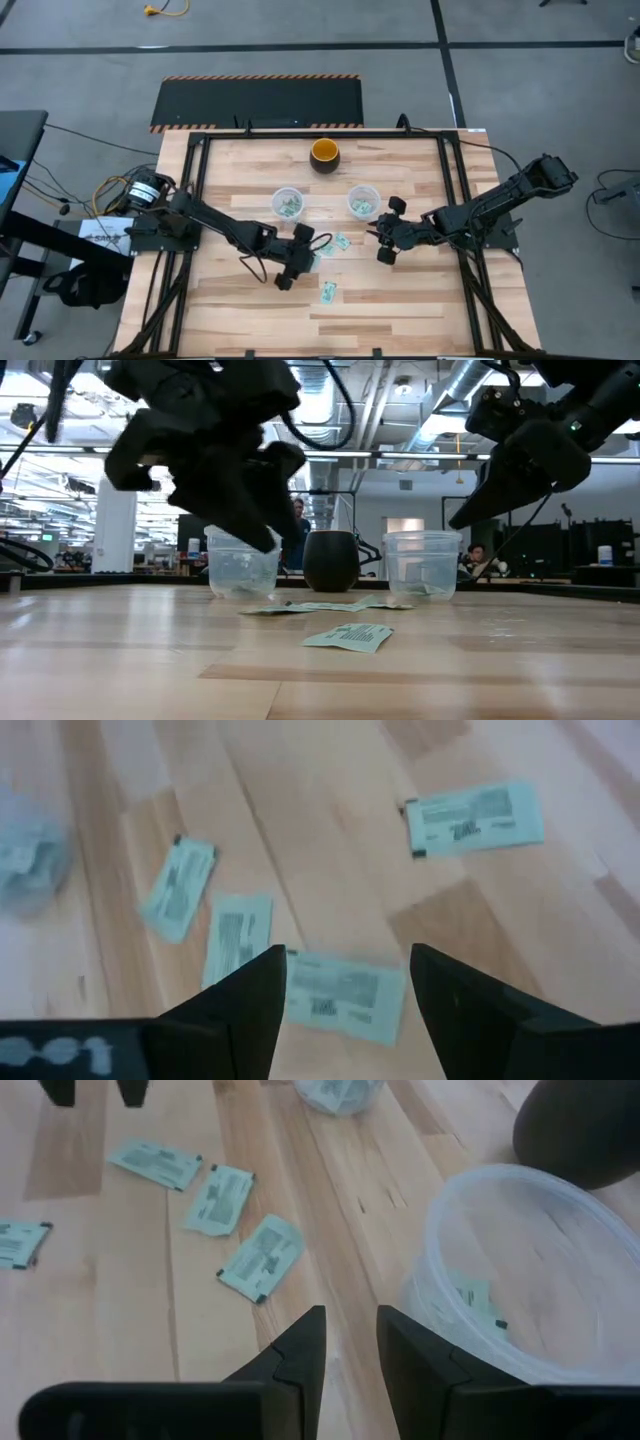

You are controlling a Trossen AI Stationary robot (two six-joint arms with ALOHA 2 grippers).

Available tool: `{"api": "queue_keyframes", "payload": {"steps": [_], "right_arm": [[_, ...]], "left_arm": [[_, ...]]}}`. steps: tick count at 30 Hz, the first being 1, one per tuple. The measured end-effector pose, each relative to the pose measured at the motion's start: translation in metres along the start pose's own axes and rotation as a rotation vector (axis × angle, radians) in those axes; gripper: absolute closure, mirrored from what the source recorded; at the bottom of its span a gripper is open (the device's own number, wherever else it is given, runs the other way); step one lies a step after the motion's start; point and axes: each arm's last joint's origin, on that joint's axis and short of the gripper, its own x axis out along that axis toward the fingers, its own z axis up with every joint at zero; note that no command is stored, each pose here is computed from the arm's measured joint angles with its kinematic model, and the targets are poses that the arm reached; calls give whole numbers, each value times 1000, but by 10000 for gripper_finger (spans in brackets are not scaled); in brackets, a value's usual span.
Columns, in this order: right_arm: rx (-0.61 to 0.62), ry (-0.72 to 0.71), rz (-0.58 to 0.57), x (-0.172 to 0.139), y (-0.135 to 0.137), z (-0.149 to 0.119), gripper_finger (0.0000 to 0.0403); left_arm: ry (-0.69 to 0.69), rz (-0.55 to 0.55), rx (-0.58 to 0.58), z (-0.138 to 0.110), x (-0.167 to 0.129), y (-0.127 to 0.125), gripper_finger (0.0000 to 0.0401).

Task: Pick and place Stevia / Truvia into bins
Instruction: Put the stevia packet into the left transparent container

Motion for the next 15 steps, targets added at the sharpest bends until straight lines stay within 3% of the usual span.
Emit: {"api": "queue_keyframes", "payload": {"steps": [15], "right_arm": [[-30, 35, -9, 0, -1, -4, 316]], "left_arm": [[86, -123, -19, 3, 21, 9, 195]]}}
